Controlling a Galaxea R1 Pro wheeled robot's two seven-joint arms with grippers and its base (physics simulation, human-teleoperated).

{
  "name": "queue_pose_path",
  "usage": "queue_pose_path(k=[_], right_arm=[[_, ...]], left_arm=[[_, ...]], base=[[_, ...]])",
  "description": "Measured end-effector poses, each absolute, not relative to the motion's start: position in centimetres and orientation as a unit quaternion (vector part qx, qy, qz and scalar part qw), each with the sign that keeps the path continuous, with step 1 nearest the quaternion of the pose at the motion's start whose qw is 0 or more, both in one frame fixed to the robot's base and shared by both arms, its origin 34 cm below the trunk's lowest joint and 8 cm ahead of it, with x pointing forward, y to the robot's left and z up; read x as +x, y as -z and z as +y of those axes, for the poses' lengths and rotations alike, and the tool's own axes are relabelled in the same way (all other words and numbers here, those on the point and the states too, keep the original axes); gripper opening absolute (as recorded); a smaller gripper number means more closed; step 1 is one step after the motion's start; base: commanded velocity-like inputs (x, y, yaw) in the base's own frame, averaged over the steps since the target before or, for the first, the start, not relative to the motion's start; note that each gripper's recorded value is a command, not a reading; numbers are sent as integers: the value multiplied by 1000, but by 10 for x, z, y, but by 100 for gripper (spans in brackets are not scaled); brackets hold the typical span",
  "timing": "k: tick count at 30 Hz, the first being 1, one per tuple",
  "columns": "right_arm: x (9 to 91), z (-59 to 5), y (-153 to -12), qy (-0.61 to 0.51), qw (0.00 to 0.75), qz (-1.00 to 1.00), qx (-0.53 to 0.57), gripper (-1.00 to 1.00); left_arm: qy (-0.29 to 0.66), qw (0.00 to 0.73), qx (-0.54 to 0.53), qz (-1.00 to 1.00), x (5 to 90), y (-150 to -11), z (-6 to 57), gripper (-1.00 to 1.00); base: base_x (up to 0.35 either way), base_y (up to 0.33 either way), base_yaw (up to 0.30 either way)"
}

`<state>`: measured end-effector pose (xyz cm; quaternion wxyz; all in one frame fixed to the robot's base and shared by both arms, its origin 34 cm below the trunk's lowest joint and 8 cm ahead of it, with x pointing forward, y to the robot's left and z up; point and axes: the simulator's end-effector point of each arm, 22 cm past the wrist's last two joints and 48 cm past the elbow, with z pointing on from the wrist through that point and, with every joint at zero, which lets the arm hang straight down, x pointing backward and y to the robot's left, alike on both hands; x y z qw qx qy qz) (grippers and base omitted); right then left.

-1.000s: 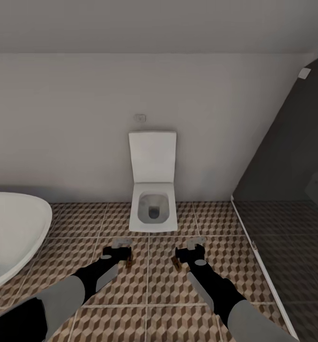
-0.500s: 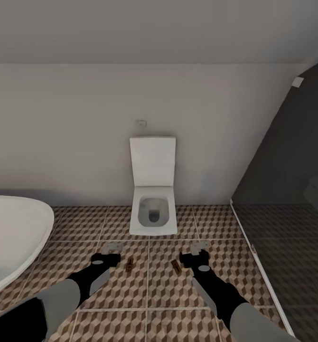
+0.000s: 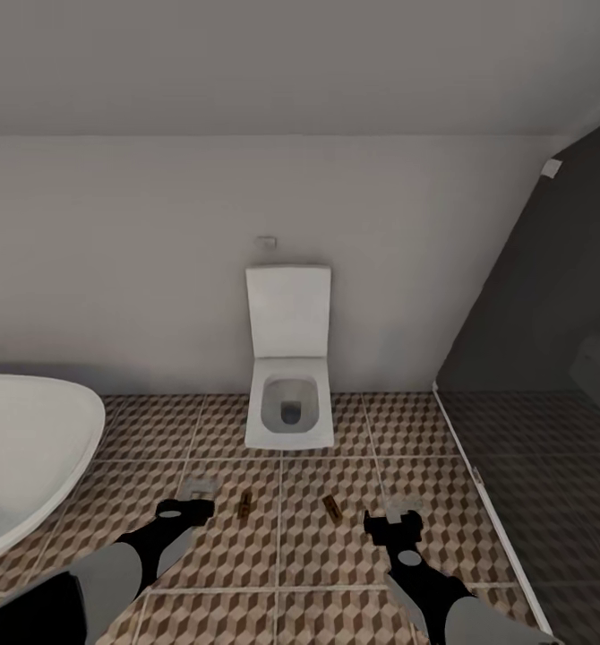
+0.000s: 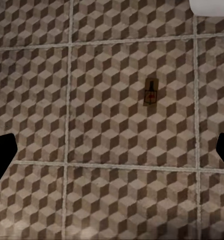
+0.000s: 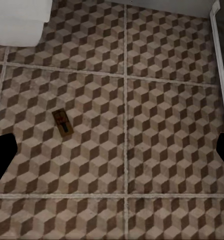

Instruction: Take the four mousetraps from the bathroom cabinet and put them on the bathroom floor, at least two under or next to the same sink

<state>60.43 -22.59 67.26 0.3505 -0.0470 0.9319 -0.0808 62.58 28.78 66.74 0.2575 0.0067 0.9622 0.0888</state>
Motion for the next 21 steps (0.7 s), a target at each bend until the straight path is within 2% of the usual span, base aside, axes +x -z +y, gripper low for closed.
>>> queue_pose_path(k=[6,21], right_arm=[[584,-235,-671,69,368,926,-52,100],[560,-238,-678,56,372,925,-61,100]], left_arm=[[-69,242,13,968,604,-663,292,100],[-79,259,13,963,559,-663,320,100]], base=[[0,0,0],[0,0,0]])
